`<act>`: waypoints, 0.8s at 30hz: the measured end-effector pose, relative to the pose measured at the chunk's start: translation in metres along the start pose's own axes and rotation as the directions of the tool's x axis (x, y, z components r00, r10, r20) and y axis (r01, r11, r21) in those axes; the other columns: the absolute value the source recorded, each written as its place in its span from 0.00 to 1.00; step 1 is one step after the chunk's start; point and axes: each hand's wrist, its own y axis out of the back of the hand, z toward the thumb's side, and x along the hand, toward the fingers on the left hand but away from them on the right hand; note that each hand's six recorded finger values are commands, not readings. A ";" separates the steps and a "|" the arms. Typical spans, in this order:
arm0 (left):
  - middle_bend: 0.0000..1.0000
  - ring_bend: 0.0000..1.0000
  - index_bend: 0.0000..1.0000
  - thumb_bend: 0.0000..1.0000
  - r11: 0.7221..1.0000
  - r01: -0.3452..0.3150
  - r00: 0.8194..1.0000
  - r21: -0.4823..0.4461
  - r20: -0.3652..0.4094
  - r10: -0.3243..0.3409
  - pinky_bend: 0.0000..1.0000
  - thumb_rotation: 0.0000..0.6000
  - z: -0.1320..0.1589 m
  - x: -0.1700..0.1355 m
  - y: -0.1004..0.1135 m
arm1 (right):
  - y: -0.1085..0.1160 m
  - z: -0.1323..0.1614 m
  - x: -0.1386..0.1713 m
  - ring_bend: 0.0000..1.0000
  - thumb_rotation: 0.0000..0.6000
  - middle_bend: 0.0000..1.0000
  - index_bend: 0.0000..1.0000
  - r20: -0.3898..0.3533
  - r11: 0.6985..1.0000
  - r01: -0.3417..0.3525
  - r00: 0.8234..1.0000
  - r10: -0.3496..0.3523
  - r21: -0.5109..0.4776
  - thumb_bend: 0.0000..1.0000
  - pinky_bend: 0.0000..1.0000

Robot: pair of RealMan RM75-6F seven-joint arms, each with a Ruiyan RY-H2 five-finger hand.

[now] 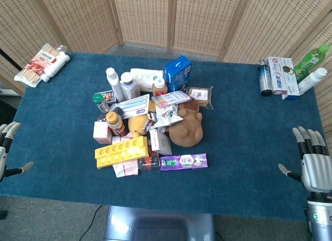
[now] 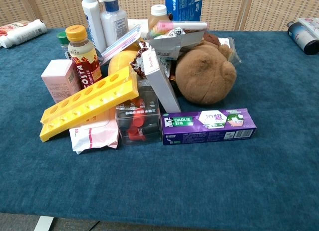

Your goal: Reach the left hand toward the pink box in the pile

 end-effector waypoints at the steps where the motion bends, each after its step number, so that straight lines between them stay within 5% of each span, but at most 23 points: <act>1: 0.00 0.00 0.00 0.00 1.000 0.001 1.000 0.001 0.000 -0.001 0.00 1.00 0.000 0.000 0.000 | 0.000 0.000 0.000 0.00 1.00 0.00 0.00 -0.001 1.000 0.000 1.000 0.000 -0.001 0.00 0.00; 13: 0.00 0.00 0.00 0.00 0.998 0.070 0.997 -0.003 0.035 -0.070 0.00 1.00 0.016 0.021 -0.022 | 0.004 -0.002 -0.002 0.00 1.00 0.00 0.00 0.012 0.999 0.003 1.000 -0.003 -0.039 0.00 0.00; 24: 0.00 0.00 0.00 0.00 0.981 0.194 0.974 0.018 0.118 -0.194 0.00 1.00 0.080 0.089 -0.060 | 0.004 -0.003 -0.003 0.00 1.00 0.00 0.00 0.018 0.999 -0.010 1.000 0.011 -0.050 0.00 0.00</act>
